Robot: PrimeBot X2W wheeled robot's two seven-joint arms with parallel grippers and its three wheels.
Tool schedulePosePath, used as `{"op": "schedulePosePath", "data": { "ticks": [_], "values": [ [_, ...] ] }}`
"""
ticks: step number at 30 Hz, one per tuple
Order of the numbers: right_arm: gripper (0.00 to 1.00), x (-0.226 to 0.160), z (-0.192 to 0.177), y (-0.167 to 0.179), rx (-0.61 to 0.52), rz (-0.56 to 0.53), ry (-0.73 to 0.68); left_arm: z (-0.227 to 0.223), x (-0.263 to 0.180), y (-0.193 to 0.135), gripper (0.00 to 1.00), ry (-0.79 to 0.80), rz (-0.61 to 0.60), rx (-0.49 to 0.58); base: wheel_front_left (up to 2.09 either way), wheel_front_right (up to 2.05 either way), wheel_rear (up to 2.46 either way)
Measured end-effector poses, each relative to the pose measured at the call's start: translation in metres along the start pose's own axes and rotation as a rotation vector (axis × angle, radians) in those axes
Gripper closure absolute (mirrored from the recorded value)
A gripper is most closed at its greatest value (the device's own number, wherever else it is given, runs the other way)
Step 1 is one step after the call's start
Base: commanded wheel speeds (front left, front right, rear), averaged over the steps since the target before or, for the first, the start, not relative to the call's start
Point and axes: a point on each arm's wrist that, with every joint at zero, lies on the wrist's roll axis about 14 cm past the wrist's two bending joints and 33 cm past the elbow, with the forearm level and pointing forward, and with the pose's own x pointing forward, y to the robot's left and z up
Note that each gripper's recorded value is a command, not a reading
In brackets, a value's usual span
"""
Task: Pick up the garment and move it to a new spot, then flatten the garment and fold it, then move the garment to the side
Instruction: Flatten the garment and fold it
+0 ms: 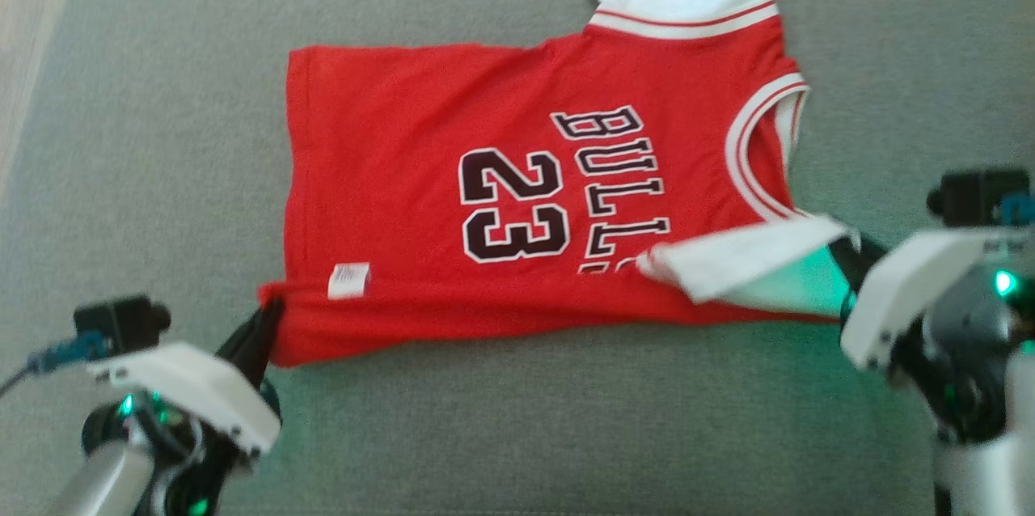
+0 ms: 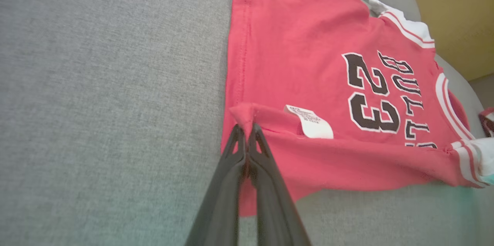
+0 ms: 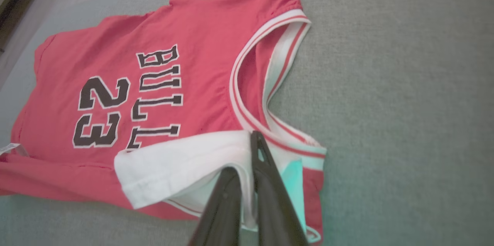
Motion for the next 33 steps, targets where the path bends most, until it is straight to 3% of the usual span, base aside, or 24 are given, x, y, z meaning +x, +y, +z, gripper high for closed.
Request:
{"op": "schedulePosePath", "data": {
  "ticks": [8, 9, 10, 11, 17, 25, 33],
  "values": [
    [0.98, 0.052, 0.024, 0.0, -0.023, 0.04, -0.001, 0.015, 0.032, 0.009, 1.0, 0.035, -0.022, 0.0, 0.0, 0.0, 0.0],
    [0.53, 0.056, 0.028, 0.001, -0.016, 0.048, -0.021, 0.017, 0.036, 0.009, 1.0, 0.031, -0.025, -0.002, 0.0, 0.0, 0.0],
    [0.0, 0.059, 0.03, 0.001, -0.015, 0.051, -0.034, 0.019, 0.039, 0.01, 0.58, 0.025, -0.028, -0.004, 0.0, 0.0, 0.0],
    [0.0, 0.061, 0.03, 0.001, -0.015, 0.05, -0.043, 0.019, 0.041, 0.009, 0.0, 0.028, -0.035, -0.004, 0.0, 0.0, 0.0],
    [0.0, 0.063, 0.038, 0.006, -0.013, 0.067, -0.15, 0.024, 0.049, 0.009, 0.0, -0.058, -0.029, -0.004, 0.0, 0.0, 0.0],
    [0.0, 0.028, 0.065, 0.008, -0.081, 0.038, -0.493, 0.087, 0.03, -0.004, 0.0, -0.533, 0.033, 0.141, 0.0, 0.0, 0.0],
    [0.0, -0.026, 0.08, 0.014, -0.147, -0.018, -0.731, 0.121, -0.016, -0.027, 0.0, -0.787, 0.089, 0.291, 0.0, 0.0, 0.0]
  ]
}}
